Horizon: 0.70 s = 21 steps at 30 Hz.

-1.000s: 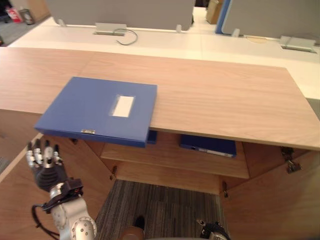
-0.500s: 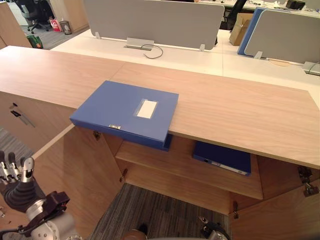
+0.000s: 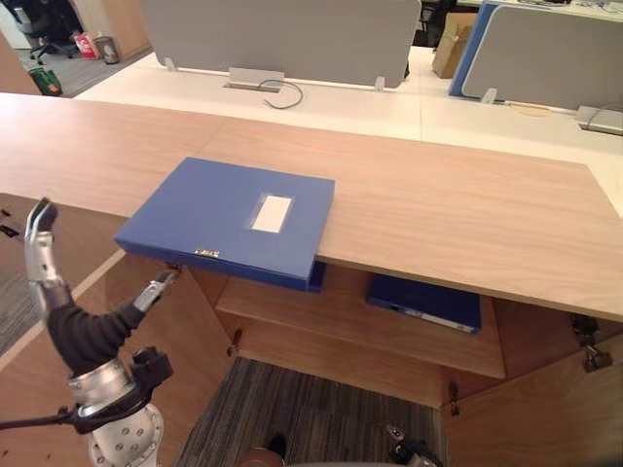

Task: Walk over to the cabinet, pick up the folder, carry it to the office cabinet, place the folder inside the office cabinet, then close the office cabinet door

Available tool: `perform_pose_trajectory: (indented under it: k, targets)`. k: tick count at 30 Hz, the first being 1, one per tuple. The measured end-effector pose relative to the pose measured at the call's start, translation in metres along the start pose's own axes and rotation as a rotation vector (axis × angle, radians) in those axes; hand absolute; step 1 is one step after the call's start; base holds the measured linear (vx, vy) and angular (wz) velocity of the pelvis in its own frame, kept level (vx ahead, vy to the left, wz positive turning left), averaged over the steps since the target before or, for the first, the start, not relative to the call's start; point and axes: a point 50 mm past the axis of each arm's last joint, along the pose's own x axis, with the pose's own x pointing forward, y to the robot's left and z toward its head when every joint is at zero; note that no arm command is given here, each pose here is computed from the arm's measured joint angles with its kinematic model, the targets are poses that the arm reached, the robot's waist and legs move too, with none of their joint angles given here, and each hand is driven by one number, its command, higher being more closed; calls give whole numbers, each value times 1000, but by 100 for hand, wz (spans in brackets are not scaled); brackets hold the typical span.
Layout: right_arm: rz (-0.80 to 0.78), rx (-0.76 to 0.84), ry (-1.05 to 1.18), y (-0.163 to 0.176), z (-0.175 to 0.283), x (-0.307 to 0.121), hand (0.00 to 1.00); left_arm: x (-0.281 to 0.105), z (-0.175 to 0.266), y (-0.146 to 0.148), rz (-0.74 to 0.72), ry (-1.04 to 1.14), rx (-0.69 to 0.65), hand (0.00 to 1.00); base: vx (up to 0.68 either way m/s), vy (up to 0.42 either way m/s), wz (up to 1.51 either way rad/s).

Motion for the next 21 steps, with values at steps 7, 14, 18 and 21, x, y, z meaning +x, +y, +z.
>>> perform_pose_trajectory:
  k: [7,14,18,21]
  targets:
    - [11,-92,-14,-5,4,3,0,10,11,-11,-116,-262,185,0,-1,-10,-16]
    - [3,-95,-28,-11,8,5,0,12,-7,-22,-243,-327,303,0,-25,-4,-9]
    - [-12,-94,-16,-16,6,6,0,12,-12,-25,-321,-392,361,0,-54,10,-8]
    - [-17,-84,-16,-17,7,6,0,11,-19,-27,-375,-413,406,0,-56,16,-8]
